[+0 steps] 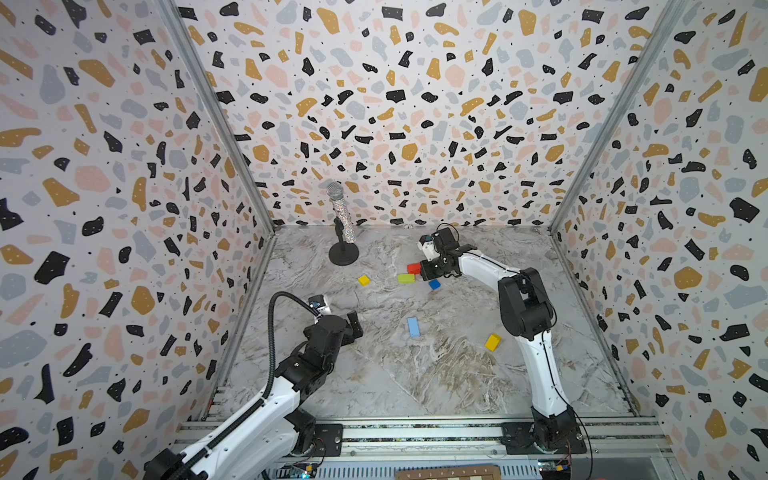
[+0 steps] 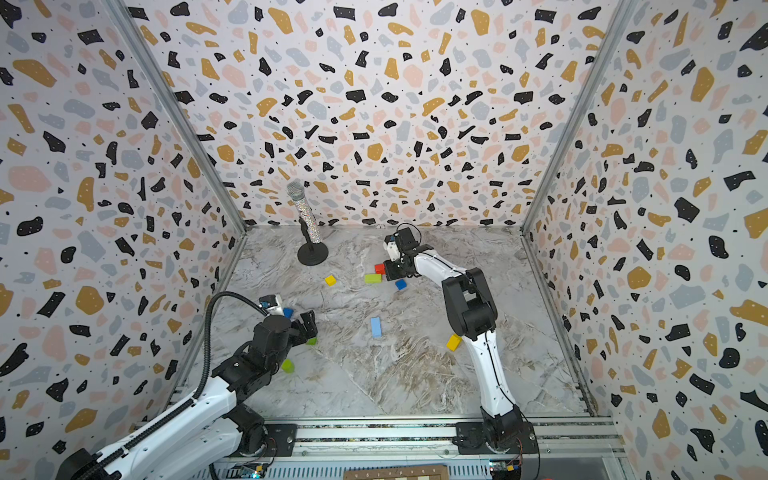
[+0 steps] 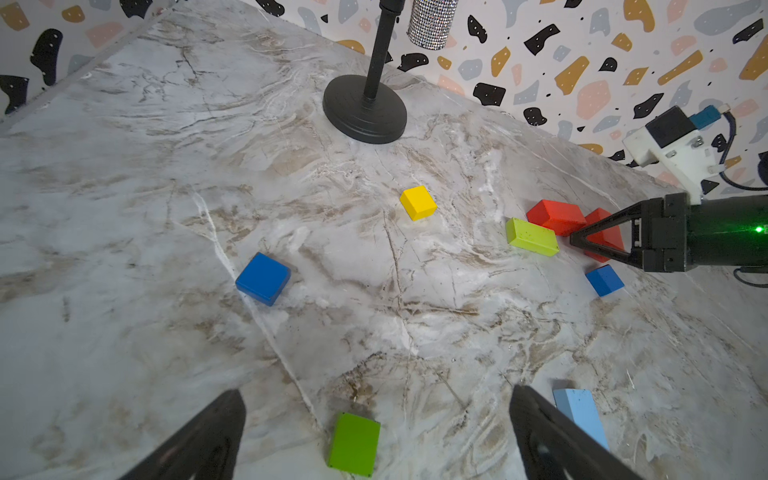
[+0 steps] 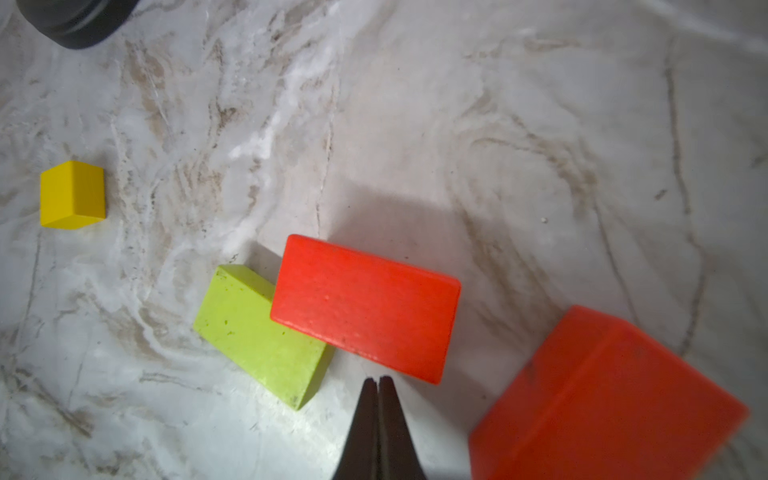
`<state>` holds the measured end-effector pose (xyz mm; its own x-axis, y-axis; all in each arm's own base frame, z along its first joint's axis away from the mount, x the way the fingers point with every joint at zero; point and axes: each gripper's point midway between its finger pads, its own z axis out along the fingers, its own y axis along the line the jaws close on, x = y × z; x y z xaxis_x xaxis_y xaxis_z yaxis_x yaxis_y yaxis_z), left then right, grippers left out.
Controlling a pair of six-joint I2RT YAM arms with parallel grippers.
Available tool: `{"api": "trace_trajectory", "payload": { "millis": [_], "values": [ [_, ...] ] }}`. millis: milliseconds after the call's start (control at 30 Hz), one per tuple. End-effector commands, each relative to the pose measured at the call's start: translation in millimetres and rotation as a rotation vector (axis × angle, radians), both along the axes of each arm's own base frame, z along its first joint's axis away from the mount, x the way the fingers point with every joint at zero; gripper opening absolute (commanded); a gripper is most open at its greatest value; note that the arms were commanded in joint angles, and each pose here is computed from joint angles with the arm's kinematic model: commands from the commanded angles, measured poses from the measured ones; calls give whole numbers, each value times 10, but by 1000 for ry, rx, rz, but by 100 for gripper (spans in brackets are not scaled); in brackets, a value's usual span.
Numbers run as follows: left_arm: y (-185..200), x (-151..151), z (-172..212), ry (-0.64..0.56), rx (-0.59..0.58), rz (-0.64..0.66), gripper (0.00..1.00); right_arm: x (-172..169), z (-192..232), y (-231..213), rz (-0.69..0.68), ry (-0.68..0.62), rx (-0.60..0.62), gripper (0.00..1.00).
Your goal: Build the wood block tower
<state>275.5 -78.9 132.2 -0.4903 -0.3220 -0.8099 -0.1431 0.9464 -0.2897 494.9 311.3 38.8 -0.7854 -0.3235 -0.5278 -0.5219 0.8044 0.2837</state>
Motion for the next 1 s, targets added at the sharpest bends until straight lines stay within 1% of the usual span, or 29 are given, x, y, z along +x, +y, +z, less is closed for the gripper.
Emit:
{"api": "trace_trajectory", "payload": {
  "millis": [0,200,500,633,800,967],
  "values": [
    [-1,53,172,-36,13,4,100,38,148,83,29,-10,32,0],
    [-4,83,209,-34,24,8,100,129,183,165,38,-18,59,0],
    [-13,100,182,-22,33,8,100,178,92,228,58,-6,79,0],
    [-15,103,175,-20,34,7,100,174,85,266,65,4,96,0],
    [-36,120,170,-25,26,3,100,136,36,242,65,19,85,0],
    [-85,157,124,-7,27,-10,100,79,100,222,67,16,89,0]
  ]
}}
